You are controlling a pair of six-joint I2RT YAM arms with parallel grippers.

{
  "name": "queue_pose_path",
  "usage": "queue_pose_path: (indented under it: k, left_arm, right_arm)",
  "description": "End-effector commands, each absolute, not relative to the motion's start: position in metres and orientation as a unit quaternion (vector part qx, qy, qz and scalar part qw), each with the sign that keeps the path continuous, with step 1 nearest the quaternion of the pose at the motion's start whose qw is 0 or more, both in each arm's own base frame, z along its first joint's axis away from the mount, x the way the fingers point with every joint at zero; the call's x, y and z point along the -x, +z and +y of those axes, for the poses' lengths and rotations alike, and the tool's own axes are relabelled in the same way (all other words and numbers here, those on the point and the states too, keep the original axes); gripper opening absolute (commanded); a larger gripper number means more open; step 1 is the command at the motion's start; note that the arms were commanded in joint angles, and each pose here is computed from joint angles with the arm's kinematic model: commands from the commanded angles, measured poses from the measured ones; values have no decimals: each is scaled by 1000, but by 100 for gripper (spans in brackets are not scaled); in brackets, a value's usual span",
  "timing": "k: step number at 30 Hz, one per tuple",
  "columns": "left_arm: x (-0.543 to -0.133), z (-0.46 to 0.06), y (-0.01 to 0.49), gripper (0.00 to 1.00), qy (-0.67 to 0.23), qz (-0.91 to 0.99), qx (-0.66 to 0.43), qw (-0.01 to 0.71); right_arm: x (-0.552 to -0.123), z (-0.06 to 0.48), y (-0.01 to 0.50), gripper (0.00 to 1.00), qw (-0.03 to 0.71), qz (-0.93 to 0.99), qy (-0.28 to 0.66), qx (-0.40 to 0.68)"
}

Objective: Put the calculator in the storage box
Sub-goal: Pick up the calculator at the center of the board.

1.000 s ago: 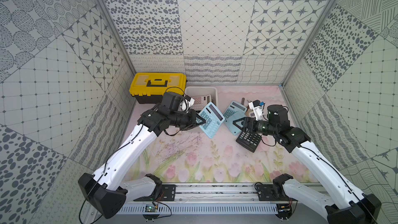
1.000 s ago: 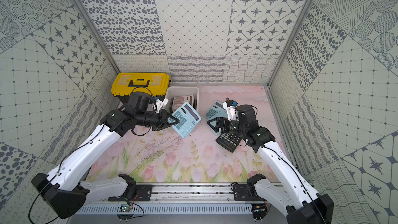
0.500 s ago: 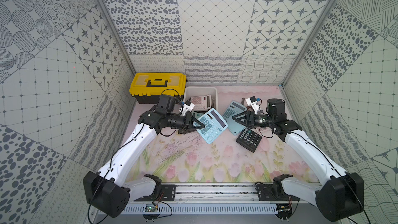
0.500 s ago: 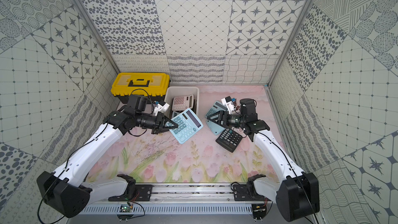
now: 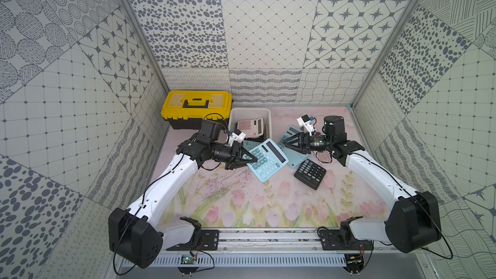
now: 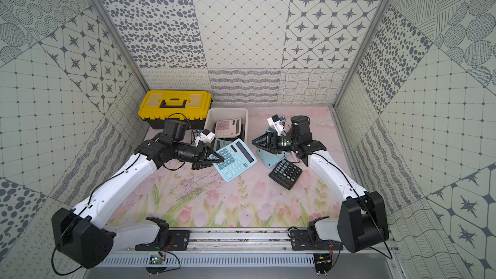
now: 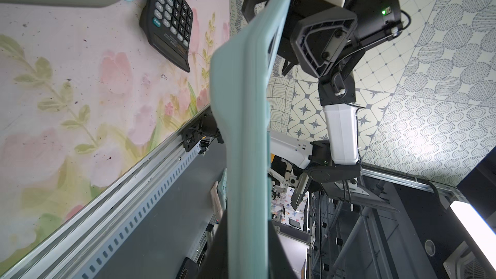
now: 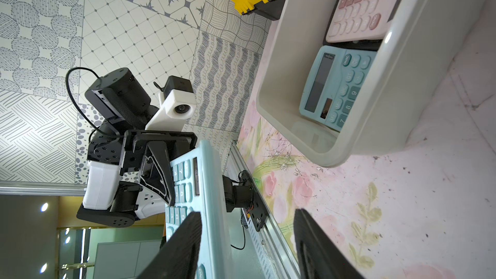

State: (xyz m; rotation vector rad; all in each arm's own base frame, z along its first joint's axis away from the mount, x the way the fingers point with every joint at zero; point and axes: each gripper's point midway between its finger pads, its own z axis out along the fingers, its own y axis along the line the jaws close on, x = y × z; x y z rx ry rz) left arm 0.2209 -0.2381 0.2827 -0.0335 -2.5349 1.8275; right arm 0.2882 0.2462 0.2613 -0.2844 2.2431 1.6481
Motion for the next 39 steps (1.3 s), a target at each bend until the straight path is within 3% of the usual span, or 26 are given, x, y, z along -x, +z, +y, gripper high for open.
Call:
queue_pose_path:
  k: [1, 23, 30, 34, 39]
  left_arm:
    - [-220, -243, 301, 0, 620, -783, 44, 10]
    - [-221, -243, 295, 0, 616, -786, 39, 13]
    - [-224, -242, 291, 0, 606, -795, 31, 6]
    - [-229, -241, 286, 0, 596, -803, 21, 3]
    - [-235, -240, 283, 17, 587, -809, 13, -5]
  right_arm:
    - [-292, 256, 274, 58, 185, 778, 587, 128]
    - [-274, 275, 267, 40, 156, 778, 587, 163]
    - [-266, 275, 268, 27, 157, 776, 587, 170]
    - [-264, 273, 267, 12, 165, 778, 582, 169]
    - [-265, 269, 263, 6, 173, 784, 574, 161]
